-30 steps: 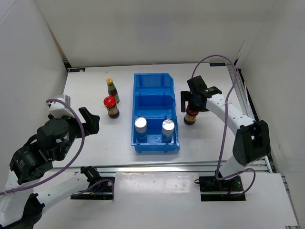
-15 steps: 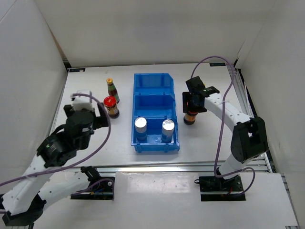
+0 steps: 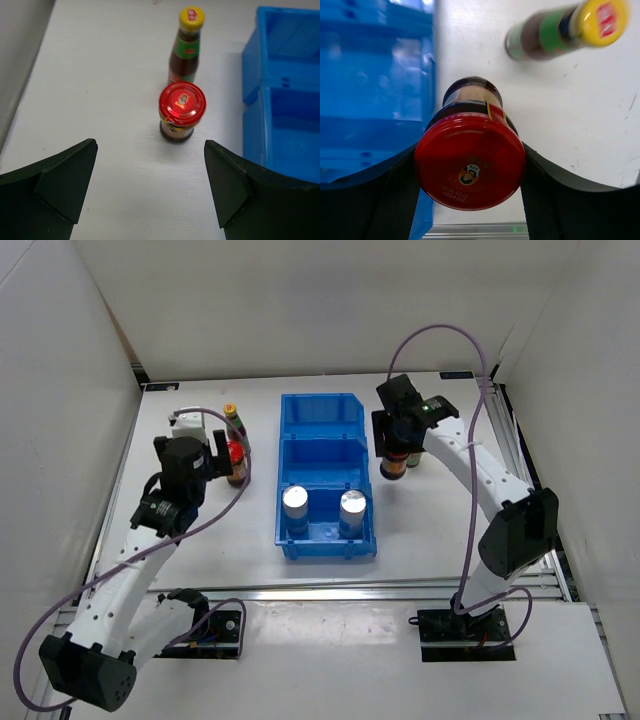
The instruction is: Organize the condiment bottles
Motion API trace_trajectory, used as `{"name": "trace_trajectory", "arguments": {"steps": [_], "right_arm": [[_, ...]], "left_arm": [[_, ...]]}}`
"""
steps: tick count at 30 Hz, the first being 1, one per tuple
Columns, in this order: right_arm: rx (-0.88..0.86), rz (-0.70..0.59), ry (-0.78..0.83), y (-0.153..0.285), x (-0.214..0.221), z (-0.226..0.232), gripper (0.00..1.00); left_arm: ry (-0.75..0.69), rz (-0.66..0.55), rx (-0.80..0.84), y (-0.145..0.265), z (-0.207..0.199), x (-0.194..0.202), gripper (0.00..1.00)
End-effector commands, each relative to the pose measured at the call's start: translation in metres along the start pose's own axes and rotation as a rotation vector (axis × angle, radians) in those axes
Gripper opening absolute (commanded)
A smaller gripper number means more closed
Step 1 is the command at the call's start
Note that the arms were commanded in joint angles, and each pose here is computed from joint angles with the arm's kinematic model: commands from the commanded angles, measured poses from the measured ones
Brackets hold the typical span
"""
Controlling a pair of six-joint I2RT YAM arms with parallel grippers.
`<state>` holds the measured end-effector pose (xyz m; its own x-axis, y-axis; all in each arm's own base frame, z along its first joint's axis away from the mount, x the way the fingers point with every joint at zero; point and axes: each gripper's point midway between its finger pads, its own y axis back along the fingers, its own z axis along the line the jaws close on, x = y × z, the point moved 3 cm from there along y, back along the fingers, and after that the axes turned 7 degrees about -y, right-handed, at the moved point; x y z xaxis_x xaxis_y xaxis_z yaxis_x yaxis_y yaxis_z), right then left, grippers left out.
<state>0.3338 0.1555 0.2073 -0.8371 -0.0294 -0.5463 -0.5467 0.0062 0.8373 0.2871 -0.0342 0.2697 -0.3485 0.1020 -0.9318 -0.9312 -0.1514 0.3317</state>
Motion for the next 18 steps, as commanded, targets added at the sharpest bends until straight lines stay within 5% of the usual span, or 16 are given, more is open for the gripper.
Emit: {"name": "trace_trajectory", "arguments": {"steps": [1,8,13,18], "right_arm": [[-0.027,-0.244,-0.009,0.076,-0.053,0.002,0.10],[-0.150,-0.298,0.023,0.108,-0.074,0.035,0.10],[-0.220,-0.251,0.060,0.095,-0.070,0.061,0.04],[-0.235,-0.189,0.098,0.074,-0.058,0.079,0.00]], "left_arm": [[0.038,-0.135,0.157,0.011,-0.018,-0.013,1.00],[0.070,-0.161,0.031,0.022,0.008,0.012,1.00],[0.012,-0.243,-0.239,0.027,0.038,0.014,1.00],[-0.009,-0.221,-0.258,0.023,0.039,0.017,1.00]]}}
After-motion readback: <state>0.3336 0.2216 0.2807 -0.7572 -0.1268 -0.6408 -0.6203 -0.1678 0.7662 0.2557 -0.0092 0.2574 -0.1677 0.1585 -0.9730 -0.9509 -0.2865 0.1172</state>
